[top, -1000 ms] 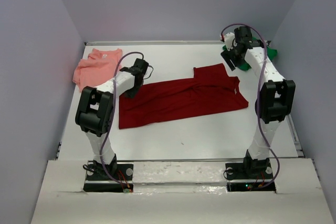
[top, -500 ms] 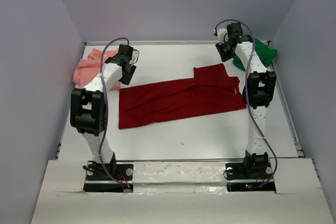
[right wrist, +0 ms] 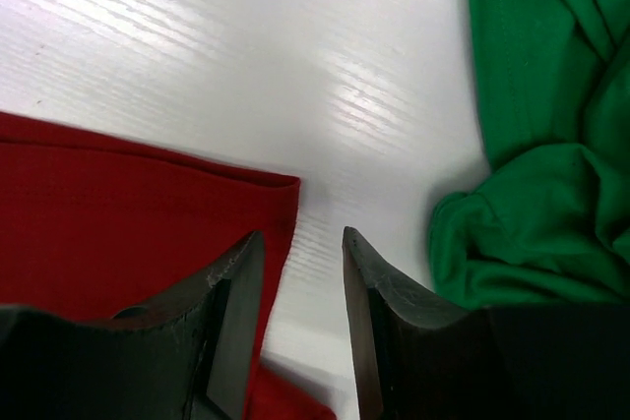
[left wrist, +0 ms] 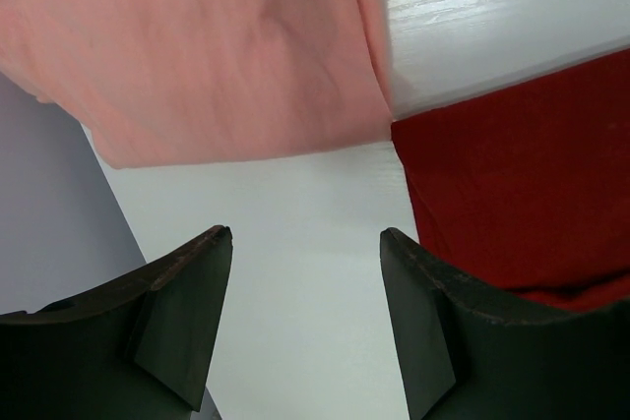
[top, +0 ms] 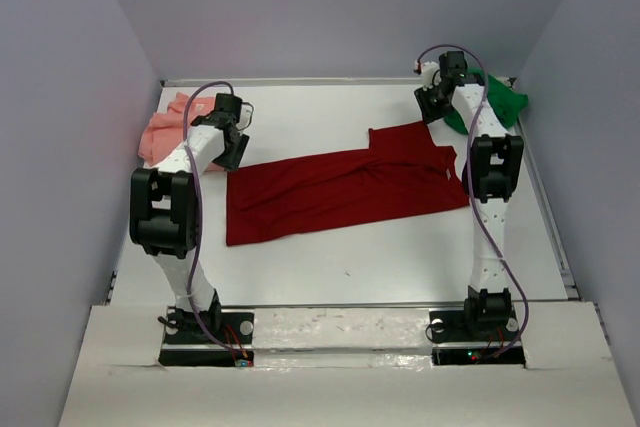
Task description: Fold and stack the t-shirts
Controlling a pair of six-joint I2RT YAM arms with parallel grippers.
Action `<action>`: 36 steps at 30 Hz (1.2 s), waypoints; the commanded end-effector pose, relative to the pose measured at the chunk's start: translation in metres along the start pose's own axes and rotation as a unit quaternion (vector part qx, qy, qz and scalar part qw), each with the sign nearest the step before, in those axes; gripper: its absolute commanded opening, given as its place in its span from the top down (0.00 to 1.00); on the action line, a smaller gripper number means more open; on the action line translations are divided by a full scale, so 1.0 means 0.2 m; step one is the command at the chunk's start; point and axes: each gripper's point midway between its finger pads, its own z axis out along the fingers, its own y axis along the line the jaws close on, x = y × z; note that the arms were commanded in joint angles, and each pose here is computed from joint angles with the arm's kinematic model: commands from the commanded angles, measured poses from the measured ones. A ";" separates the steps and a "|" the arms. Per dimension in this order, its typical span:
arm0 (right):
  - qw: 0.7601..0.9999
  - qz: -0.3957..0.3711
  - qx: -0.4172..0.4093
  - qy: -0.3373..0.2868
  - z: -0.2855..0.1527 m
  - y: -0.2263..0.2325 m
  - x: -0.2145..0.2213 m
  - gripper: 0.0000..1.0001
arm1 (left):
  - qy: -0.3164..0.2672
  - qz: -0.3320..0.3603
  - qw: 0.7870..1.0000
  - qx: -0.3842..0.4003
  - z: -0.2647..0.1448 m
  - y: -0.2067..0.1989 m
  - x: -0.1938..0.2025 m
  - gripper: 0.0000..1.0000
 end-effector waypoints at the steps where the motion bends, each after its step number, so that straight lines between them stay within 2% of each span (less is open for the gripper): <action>1: 0.999 0.004 0.004 -0.048 0.00 -0.06 -0.13 0.57 | -0.020 -0.009 1.000 -0.011 -0.10 0.05 -0.01 0.27; 19: 0.998 0.005 -0.018 -0.056 0.07 -0.05 -0.12 0.52 | 0.004 -0.004 1.000 -0.024 -0.04 0.06 0.04 0.27; 26: 0.997 0.010 -0.059 -0.044 0.09 0.04 -0.06 0.53 | 0.004 -0.003 1.000 -0.023 -0.04 0.05 0.05 0.27; 31: 0.996 0.014 -0.075 -0.034 0.10 0.07 -0.03 0.66 | 0.005 -0.002 1.000 -0.025 -0.04 0.05 0.06 0.27; 32: 0.996 0.014 -0.077 -0.033 0.10 0.08 -0.02 0.74 | 0.005 -0.002 1.000 -0.025 -0.04 0.05 0.06 0.27; 36: 0.996 0.014 -0.080 -0.028 0.09 0.08 -0.01 0.80 | 0.006 -0.001 1.000 -0.025 -0.04 0.05 0.07 0.27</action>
